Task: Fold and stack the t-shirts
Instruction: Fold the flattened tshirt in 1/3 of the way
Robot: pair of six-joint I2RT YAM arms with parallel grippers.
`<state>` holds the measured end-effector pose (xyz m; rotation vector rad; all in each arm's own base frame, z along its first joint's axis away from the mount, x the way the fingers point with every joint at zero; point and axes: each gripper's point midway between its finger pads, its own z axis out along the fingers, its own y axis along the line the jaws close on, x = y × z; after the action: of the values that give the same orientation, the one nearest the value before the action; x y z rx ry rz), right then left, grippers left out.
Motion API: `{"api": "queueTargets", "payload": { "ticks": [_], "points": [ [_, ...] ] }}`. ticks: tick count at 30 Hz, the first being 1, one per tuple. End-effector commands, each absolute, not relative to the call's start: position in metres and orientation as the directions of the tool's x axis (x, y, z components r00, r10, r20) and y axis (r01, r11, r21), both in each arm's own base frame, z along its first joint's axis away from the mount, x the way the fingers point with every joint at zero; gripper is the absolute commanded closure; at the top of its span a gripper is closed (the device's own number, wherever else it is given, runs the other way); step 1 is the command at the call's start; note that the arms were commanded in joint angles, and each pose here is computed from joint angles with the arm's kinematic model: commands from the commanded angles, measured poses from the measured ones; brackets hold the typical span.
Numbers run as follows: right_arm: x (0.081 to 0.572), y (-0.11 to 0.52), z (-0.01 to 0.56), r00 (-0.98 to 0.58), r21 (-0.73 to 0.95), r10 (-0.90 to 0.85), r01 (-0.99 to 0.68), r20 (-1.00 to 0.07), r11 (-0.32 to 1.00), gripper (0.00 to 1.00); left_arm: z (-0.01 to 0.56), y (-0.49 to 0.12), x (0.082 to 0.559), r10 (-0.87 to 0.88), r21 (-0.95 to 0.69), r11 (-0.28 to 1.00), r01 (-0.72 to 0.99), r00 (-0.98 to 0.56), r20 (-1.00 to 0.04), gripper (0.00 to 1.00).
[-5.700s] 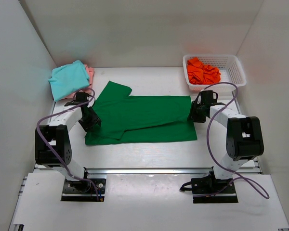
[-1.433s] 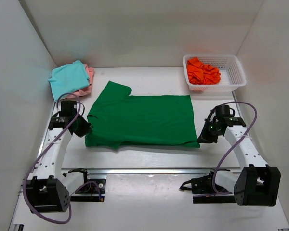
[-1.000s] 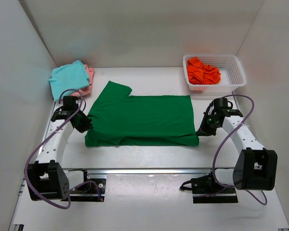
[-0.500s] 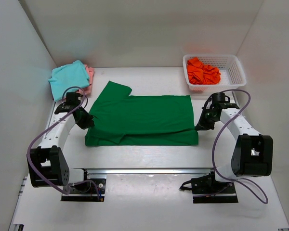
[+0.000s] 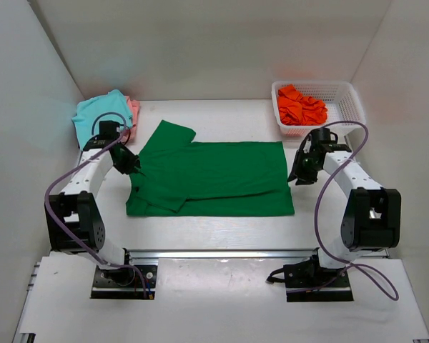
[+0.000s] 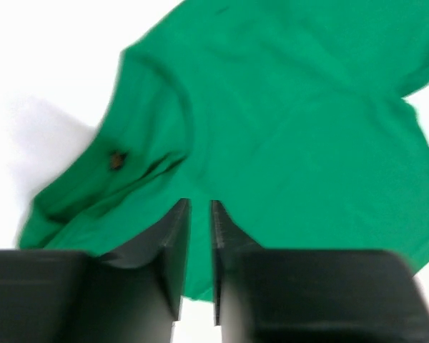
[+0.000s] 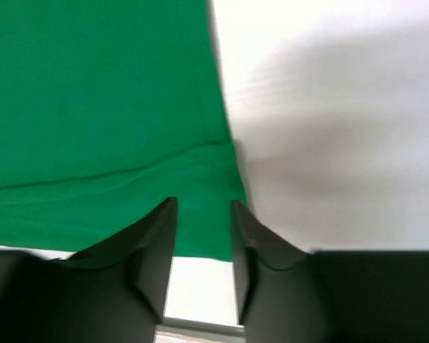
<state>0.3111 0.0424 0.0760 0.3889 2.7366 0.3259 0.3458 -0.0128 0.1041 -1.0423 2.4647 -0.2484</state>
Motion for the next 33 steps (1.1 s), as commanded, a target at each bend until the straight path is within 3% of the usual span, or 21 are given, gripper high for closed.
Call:
{"api": "queueTargets", "payload": {
  "ticks": [1, 5, 11, 20, 27, 33],
  "points": [
    [0.330, 0.049, 0.090, -0.880, 0.266, 0.263, 0.164, -0.396, 0.950, 0.69, 0.130, -0.028, 0.376, -0.694, -0.419, 0.719, -0.554, -0.605, -0.390, 0.74],
    [0.340, 0.083, 0.084, -0.887, 0.337, 0.215, 0.072, -0.409, 0.939, 0.81, 0.103, -0.065, 0.363, -0.663, -0.435, 0.737, -0.517, -0.679, -0.315, 0.85],
    [0.344, 0.124, 0.056, -0.899, 0.345, 0.127, -0.029, -0.420, 0.938, 0.82, 0.048, -0.084, 0.339, -0.599, -0.349, 0.792, -0.502, -0.750, -0.282, 0.85],
    [0.287, 0.123, 0.010, -0.953, 0.342, 0.179, 0.087, -0.246, 0.936, 0.81, 0.002, -0.061, 0.280, -0.587, -0.188, 0.809, -0.557, -0.784, -0.204, 0.83],
    [0.231, 0.114, -0.007, -0.983, 0.291, 0.150, 0.114, -0.106, 0.950, 0.80, 0.002, -0.059, 0.229, -0.581, -0.172, 0.813, -0.556, -0.795, -0.177, 0.83],
    [0.221, 0.107, 0.010, -0.973, 0.284, 0.189, 0.145, -0.136, 0.948, 0.83, 0.009, -0.054, 0.215, -0.581, -0.182, 0.813, -0.553, -0.792, -0.188, 0.83]
  ]
}}
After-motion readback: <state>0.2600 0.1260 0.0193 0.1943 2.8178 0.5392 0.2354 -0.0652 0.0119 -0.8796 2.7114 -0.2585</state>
